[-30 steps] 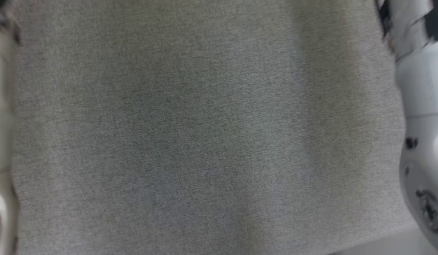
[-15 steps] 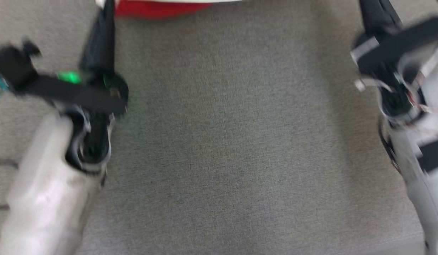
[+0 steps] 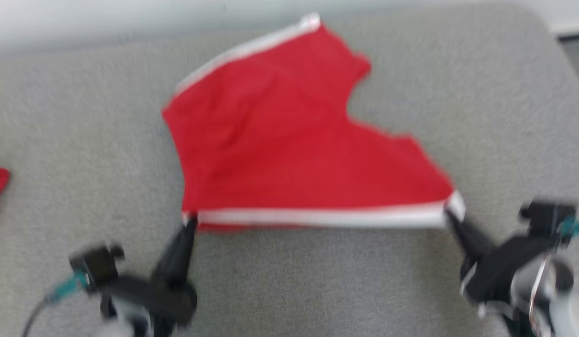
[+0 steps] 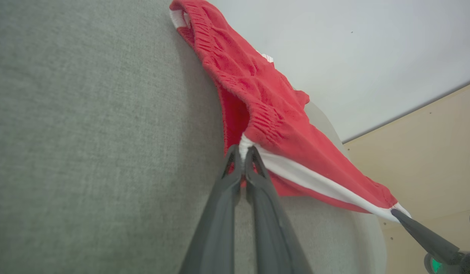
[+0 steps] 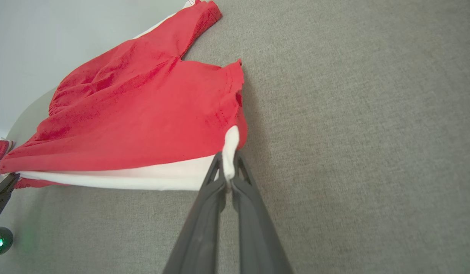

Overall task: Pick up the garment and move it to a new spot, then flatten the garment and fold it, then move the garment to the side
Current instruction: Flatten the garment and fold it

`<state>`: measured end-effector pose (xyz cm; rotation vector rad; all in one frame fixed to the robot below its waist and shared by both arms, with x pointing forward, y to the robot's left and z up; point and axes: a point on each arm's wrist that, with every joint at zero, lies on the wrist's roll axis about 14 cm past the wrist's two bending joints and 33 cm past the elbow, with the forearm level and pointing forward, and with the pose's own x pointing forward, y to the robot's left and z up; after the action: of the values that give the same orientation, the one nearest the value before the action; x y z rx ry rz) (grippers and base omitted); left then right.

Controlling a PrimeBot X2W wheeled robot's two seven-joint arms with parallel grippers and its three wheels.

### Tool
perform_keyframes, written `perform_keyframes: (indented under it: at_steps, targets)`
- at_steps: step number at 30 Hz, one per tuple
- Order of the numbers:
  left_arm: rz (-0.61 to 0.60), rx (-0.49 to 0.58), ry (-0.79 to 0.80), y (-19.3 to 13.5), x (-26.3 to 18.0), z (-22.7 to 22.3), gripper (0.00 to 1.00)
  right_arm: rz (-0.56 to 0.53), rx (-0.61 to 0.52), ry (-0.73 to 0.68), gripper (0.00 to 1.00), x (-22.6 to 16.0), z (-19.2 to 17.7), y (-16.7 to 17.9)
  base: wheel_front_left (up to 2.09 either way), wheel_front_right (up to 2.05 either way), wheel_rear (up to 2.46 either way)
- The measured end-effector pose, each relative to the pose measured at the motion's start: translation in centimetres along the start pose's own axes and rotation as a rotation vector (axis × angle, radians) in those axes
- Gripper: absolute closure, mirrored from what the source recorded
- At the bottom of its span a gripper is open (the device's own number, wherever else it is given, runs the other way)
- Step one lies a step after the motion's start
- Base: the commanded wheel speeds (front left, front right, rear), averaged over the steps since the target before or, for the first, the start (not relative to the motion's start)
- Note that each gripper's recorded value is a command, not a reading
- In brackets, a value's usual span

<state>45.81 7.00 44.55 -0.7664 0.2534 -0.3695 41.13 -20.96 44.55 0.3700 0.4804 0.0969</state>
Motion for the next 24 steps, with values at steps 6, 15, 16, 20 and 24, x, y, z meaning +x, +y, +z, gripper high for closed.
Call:
perform_keyframes:
  at_steps: [6,15,16,20,24]
  targets:
    - [0.064,0.088,0.114,-0.1,-6.7,-3.2,1.00,-0.058,0.050,0.198,1.00,-7.3,-6.3,0.7,0.00,0.00,0.00]
    - [0.113,0.166,0.260,-0.6,-12.6,-6.4,1.00,-0.131,0.036,0.391,1.00,-13.4,-10.9,0.2,0.00,0.00,0.00]
    - [0.107,0.166,0.256,-0.9,-12.8,-6.3,1.00,-0.133,0.031,0.374,1.00,-13.6,-10.4,0.2,0.00,0.00,0.00]
    - [0.085,0.158,0.218,-2.1,-12.8,-5.3,1.00,-0.124,-0.019,0.290,1.00,-12.9,-7.8,0.7,0.00,0.00,0.00]
    - [0.064,0.151,0.172,-3.1,-11.9,-3.9,1.00,-0.096,-0.098,0.207,1.00,-10.8,-4.3,1.4,0.00,0.00,0.00]
